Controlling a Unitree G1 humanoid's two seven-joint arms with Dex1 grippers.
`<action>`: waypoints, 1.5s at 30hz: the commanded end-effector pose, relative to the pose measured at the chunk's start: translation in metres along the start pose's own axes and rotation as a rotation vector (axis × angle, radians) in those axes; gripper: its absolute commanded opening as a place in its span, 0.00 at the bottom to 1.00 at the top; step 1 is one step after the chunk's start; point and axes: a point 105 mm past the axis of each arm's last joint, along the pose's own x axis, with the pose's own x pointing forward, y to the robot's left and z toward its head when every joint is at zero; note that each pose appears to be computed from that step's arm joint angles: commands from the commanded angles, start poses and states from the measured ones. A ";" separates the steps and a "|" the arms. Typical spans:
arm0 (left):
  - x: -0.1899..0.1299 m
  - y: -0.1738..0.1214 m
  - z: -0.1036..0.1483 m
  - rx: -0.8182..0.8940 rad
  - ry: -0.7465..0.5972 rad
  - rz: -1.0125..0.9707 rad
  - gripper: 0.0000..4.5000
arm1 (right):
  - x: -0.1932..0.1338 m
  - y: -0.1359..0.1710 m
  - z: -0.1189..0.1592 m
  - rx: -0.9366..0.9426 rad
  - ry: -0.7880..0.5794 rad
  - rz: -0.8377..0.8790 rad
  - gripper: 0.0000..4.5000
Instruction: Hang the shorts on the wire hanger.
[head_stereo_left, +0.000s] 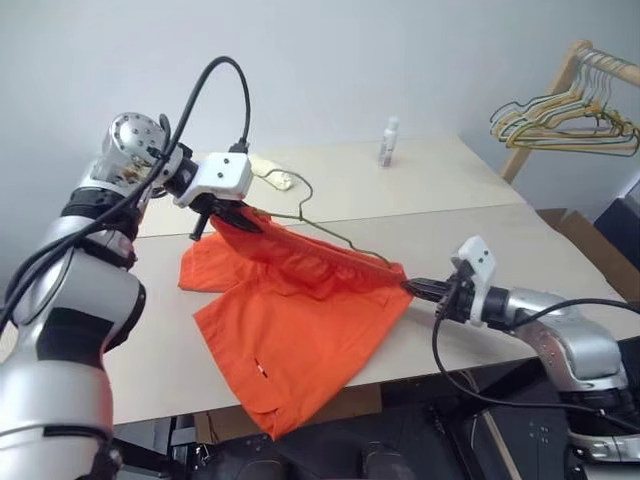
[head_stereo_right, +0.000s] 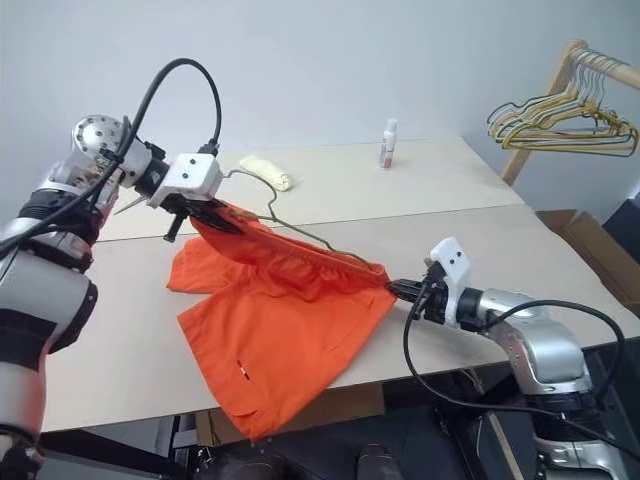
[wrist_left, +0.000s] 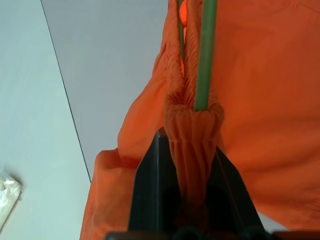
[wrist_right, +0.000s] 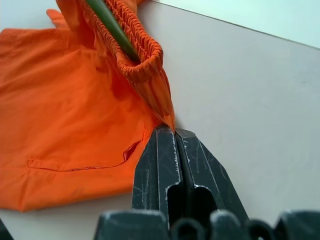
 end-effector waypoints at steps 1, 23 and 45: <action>-0.015 0.002 -0.004 0.024 0.054 0.028 0.00 | -0.017 -0.009 0.013 -0.145 0.031 -0.054 0.01; 0.002 0.030 0.020 0.131 0.033 0.175 0.00 | -0.004 0.017 0.135 -0.751 0.064 0.032 0.01; 0.005 0.027 0.023 0.139 -0.031 0.195 0.00 | 0.026 0.013 0.108 -0.815 0.048 0.056 0.44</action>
